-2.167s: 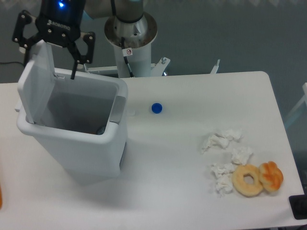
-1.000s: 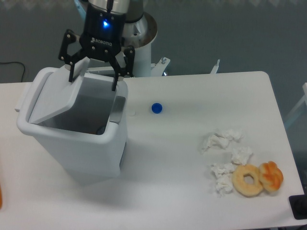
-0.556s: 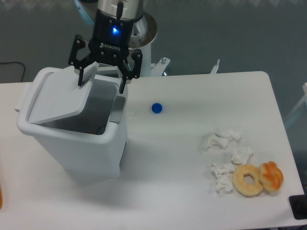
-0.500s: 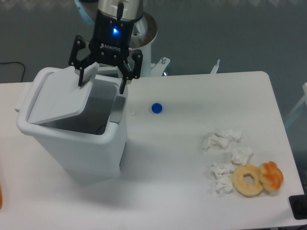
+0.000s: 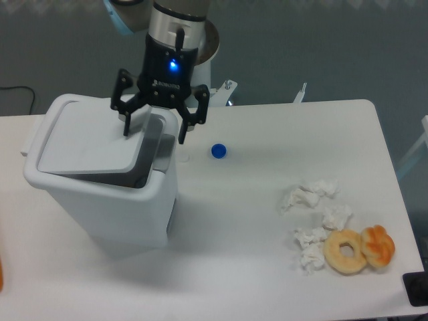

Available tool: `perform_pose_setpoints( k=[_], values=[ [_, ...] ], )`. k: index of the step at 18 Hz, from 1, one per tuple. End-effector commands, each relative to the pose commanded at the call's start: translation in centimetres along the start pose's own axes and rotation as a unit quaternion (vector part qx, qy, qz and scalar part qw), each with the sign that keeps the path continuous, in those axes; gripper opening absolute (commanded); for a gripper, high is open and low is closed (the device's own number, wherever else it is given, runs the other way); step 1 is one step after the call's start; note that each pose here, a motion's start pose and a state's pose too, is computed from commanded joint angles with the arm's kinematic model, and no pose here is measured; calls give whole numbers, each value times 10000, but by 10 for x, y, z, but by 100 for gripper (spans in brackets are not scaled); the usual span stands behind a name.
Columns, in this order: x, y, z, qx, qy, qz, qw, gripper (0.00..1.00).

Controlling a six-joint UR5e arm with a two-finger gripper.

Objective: Close the trash can
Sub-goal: 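Press the lid down onto the can rim with the gripper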

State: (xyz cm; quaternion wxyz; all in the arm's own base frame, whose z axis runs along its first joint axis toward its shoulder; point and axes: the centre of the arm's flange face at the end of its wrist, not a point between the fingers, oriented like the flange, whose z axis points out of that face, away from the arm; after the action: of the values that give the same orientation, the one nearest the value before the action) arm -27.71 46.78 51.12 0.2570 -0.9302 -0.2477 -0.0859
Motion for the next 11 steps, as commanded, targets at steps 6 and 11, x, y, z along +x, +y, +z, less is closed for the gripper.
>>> perform_pose_setpoints(
  k=[6,11],
  values=[
    [-6,3,16,-143,18,-27,9999,100],
    [-9,5,23,-204,36,29,9998,100]
  ],
)
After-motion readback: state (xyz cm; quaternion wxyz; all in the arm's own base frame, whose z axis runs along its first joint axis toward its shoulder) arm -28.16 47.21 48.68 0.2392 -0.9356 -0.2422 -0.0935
